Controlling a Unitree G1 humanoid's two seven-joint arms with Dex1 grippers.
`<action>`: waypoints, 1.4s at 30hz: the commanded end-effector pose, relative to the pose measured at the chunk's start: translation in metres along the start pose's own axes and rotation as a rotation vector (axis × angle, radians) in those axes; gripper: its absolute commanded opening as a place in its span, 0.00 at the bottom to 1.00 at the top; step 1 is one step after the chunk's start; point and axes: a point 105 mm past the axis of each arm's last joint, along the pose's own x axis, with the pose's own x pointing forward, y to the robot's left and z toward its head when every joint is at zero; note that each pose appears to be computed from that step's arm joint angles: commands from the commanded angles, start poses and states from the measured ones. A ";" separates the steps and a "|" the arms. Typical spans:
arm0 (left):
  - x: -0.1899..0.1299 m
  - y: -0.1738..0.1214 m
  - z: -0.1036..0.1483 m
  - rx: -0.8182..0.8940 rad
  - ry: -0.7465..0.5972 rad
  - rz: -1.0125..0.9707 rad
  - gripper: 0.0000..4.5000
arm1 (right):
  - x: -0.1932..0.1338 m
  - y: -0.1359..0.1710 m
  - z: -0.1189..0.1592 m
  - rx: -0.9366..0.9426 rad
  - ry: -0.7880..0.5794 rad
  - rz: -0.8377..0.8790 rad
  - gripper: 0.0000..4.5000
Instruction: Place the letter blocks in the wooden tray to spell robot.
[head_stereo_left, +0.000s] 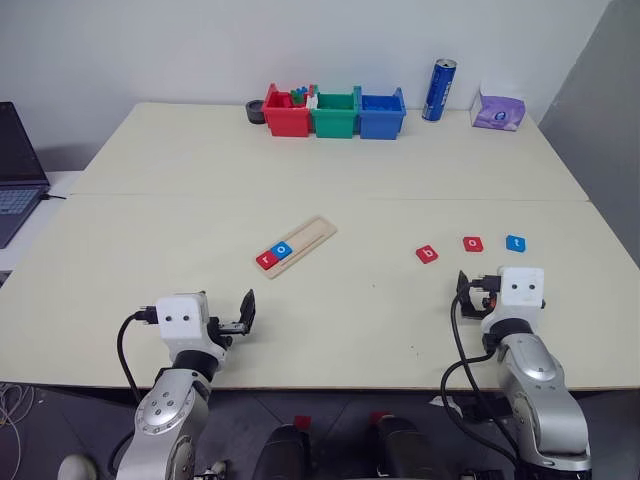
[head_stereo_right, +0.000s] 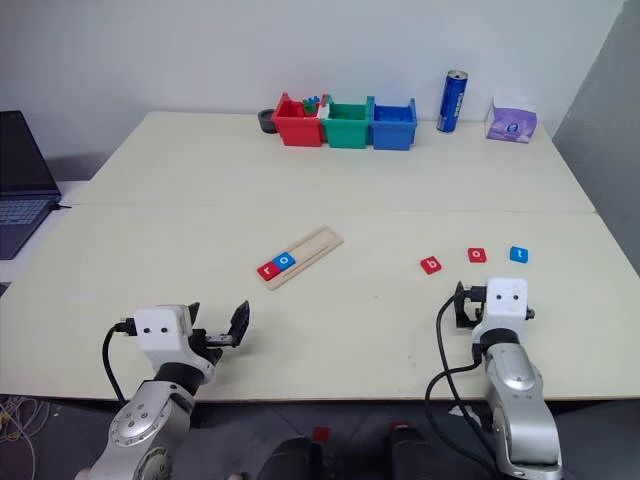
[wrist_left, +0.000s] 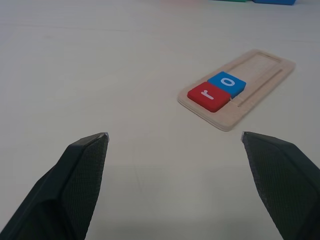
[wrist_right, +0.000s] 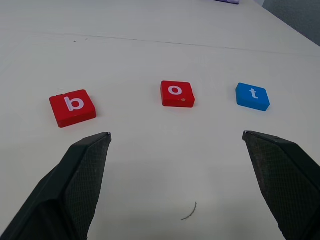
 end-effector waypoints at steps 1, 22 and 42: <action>-0.002 -0.004 0.016 0.011 -0.059 -0.006 1.00 | -0.005 -0.001 0.015 -0.002 -0.057 -0.011 1.00; 0.033 -0.002 0.051 0.150 -0.111 -0.288 1.00 | -0.019 0.077 0.067 -0.080 -0.091 0.896 1.00; 0.093 0.001 0.046 0.365 0.019 -0.729 1.00 | -0.010 0.094 0.100 -0.135 -0.094 1.257 1.00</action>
